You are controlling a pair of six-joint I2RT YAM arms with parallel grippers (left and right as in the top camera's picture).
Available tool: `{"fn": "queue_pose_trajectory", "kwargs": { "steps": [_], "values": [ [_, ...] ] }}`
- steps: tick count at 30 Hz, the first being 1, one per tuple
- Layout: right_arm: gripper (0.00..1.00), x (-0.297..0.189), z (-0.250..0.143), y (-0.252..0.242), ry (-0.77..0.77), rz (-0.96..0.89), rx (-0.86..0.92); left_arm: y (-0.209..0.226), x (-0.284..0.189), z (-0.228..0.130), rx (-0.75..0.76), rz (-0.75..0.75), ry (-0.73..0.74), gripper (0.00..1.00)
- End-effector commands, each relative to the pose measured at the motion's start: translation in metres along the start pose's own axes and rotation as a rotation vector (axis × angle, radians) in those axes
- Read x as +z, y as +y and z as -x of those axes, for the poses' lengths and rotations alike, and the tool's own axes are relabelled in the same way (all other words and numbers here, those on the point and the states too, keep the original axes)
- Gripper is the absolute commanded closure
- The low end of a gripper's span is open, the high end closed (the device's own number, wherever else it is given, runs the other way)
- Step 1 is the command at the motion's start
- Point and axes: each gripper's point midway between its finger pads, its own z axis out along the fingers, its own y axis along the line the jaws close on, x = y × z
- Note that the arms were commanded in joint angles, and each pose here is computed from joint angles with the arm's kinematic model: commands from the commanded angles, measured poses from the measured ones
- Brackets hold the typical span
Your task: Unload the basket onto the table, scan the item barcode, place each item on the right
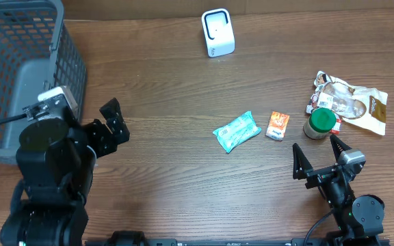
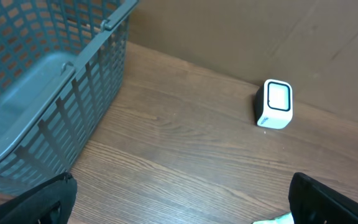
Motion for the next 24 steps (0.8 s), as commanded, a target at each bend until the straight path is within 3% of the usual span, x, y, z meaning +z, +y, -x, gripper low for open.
{"fn": "queue_pose_trajectory", "kwargs": {
  "steps": [1,13,24],
  "values": [
    [0.00,0.000,-0.002,-0.003,-0.003,-0.012,-0.004,0.004,-0.020,0.005,0.002,-0.009,-0.061,0.00],
    [0.00,0.000,-0.002,-0.003,-0.002,-0.012,-0.004,0.016,-0.083,0.005,-0.031,-0.072,-0.233,0.00],
    [0.00,0.000,-0.002,-0.003,-0.003,-0.012,-0.005,0.042,-0.119,-0.045,-0.026,-0.054,-0.202,0.00]
  ]
}}
